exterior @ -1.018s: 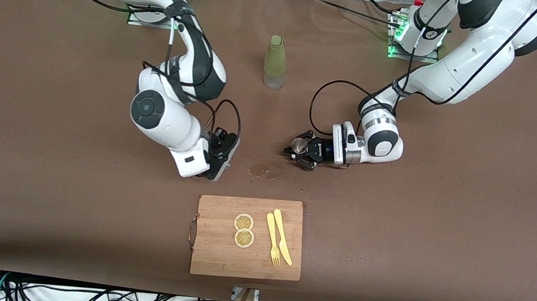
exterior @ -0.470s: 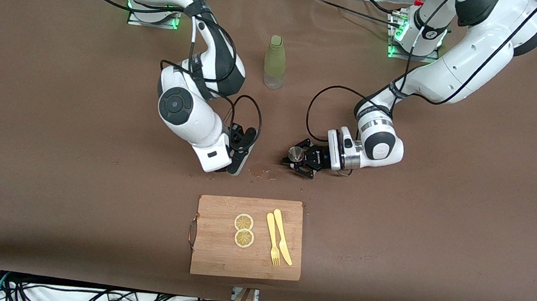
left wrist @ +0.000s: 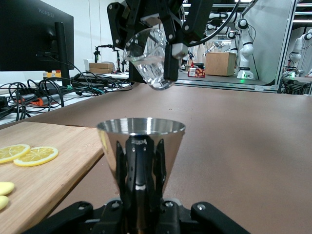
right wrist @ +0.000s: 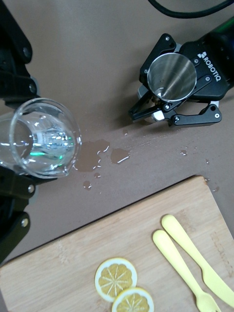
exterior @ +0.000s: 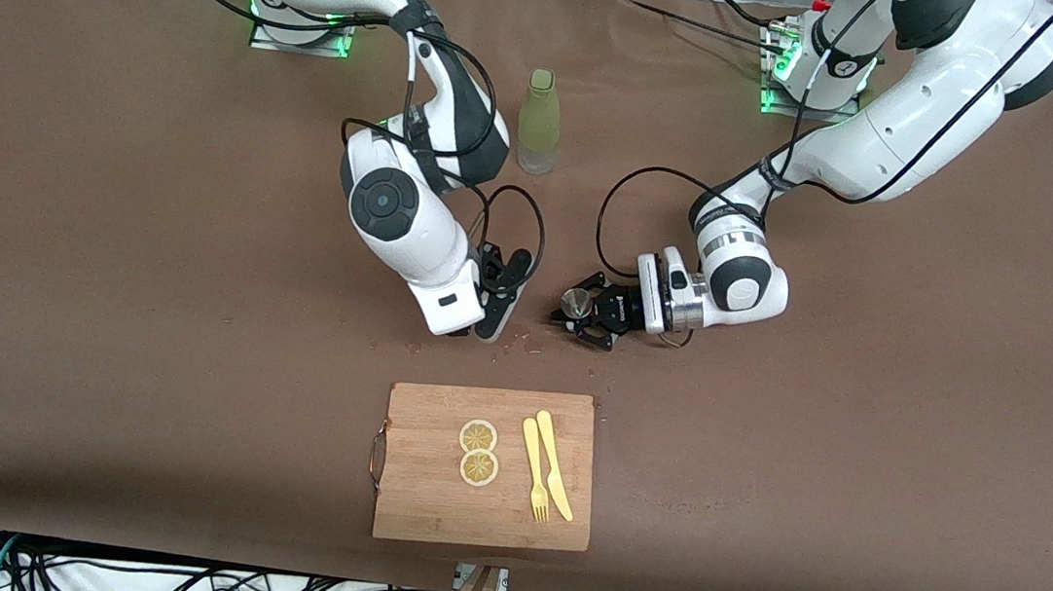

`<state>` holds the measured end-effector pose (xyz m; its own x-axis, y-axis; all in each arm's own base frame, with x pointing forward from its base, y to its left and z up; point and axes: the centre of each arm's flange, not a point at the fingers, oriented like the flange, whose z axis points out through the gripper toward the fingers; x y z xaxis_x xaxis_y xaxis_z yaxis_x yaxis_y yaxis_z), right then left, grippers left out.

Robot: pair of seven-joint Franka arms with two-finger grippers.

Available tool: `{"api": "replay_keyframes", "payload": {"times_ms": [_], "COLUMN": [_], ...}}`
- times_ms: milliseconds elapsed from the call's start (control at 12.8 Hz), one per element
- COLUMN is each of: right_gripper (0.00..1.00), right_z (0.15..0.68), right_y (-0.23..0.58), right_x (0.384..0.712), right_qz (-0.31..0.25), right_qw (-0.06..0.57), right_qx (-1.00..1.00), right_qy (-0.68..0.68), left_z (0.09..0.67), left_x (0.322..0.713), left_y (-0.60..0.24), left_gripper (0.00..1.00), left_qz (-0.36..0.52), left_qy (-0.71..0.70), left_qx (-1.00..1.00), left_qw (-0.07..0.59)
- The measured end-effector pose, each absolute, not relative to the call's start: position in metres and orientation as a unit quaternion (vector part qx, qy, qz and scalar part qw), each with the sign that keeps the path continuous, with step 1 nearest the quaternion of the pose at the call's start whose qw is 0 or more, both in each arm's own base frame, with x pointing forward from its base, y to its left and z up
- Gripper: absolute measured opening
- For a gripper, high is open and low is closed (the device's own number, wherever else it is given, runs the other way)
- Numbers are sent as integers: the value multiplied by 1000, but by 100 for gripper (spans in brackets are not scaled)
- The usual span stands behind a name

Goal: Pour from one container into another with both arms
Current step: 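Bring the glass cup above the jigger with the right gripper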

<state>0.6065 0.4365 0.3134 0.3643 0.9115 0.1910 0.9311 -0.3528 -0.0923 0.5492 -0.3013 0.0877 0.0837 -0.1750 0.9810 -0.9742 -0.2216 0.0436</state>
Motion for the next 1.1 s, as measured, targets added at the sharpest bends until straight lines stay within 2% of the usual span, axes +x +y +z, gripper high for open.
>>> {"api": "replay_keyframes", "payload": {"times_ms": [1096], "right_gripper": [49], "right_z": [299], "right_y": [485], "right_x": [574], "right_qz": [-44], "right_qw": [58], "right_qx": [-811], "right_qy": [-581], "left_z": [79], "left_x": [541], "left_y": [-307], "left_gripper": [8], "left_qz": [469], "left_qy": [-464], "left_qx": [639], "left_qw": [396]}}
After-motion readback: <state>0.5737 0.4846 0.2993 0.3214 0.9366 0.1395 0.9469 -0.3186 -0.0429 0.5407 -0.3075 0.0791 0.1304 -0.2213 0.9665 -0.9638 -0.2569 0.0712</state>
